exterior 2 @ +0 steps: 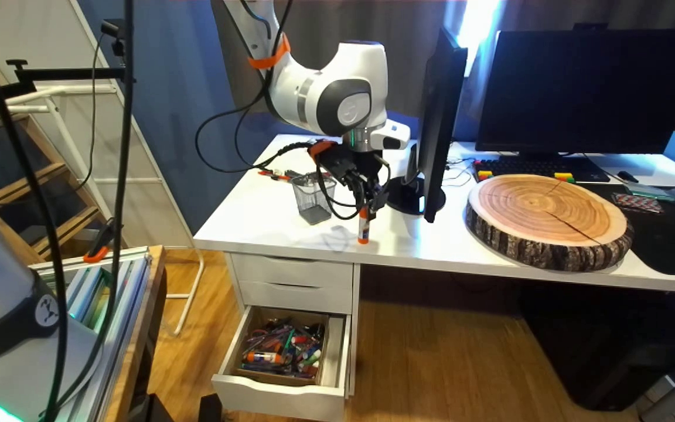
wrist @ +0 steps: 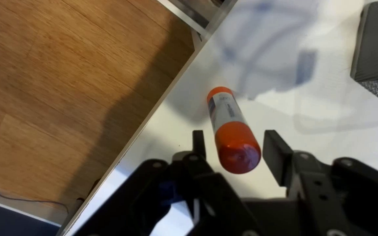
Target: Put the bin on its bottom, then place the glue stick inside
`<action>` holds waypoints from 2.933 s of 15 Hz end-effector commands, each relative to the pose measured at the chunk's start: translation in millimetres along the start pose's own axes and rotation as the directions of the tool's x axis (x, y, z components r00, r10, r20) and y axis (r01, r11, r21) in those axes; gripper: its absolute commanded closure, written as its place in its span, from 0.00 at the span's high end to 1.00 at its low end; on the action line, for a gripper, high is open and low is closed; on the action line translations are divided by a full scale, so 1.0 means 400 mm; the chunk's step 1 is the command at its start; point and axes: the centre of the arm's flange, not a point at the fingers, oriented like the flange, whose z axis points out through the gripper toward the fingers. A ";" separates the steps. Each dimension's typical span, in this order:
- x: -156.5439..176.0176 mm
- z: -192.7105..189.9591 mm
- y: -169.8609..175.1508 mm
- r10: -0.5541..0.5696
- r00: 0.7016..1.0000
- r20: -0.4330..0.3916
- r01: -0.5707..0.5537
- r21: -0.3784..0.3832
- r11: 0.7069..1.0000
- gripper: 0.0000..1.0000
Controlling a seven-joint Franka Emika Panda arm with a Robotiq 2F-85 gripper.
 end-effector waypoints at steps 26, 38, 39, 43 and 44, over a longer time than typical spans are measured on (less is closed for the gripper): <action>-0.092 -0.319 -0.342 -0.326 0.945 -0.003 0.326 0.003 0.945 0.08; -0.101 -0.144 -0.339 -0.312 0.949 0.051 0.305 0.121 0.945 0.08; -0.101 -0.135 -0.342 -0.312 0.949 0.050 0.304 0.123 0.945 0.08; -0.100 -0.107 -0.357 -0.310 0.950 0.036 0.304 0.116 0.945 0.08; -0.100 -0.102 -0.359 -0.309 0.951 0.032 0.304 0.113 0.946 0.08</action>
